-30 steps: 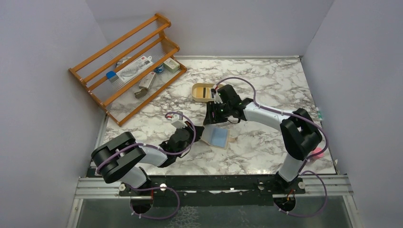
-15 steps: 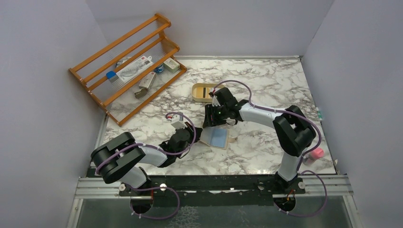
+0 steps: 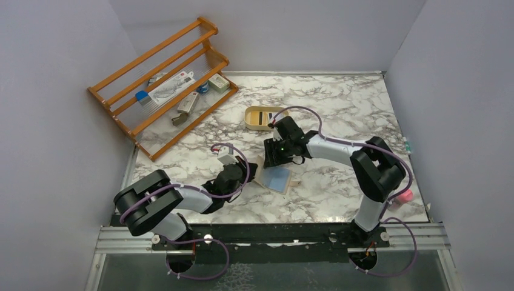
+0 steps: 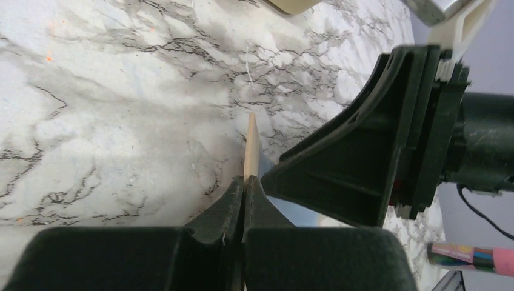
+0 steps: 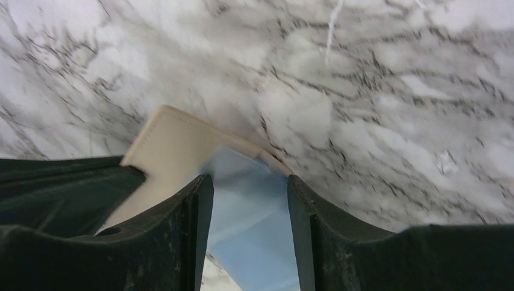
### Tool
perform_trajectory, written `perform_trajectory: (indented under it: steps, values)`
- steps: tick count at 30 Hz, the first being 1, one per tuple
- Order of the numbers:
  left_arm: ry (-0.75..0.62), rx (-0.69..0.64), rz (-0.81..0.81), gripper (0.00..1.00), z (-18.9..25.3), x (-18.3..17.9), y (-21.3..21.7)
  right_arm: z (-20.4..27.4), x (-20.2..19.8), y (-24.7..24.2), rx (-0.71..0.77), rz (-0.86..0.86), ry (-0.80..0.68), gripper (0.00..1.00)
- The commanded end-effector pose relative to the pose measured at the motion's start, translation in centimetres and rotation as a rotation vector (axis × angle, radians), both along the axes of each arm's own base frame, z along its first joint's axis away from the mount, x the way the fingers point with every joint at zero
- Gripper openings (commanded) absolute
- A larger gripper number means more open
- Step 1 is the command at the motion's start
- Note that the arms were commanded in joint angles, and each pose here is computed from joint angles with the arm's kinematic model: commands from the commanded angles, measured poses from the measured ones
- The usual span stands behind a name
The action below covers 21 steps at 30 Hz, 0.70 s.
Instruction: Take the credit cards out of the card holder
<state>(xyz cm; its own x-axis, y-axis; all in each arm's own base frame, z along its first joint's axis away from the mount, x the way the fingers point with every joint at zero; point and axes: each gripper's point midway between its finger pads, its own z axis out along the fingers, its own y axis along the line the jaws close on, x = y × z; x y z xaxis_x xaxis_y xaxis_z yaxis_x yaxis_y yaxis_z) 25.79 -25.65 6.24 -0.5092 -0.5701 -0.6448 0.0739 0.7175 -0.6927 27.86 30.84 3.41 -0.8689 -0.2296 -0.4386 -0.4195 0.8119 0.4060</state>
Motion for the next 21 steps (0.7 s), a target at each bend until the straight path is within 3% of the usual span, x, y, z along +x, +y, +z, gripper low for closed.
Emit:
perform_trajectory:
  steps: [1, 11, 21]
  values:
    - [-0.077, -0.075, 0.038, 0.0, 3.1, 1.0, -0.3, -0.2, -2.9, -3.7, -0.133, 0.025, 0.019, 0.54]
    - [-0.084, -0.051, 0.06, 0.0, 3.3, 1.2, 0.2, 4.4, -4.0, -8.2, -0.255, 0.007, -0.077, 0.54]
    - [-0.168, 0.076, 0.044, 0.0, 6.5, 1.8, -0.6, 6.9, -2.2, -3.4, 0.001, -0.025, -0.136, 0.54]
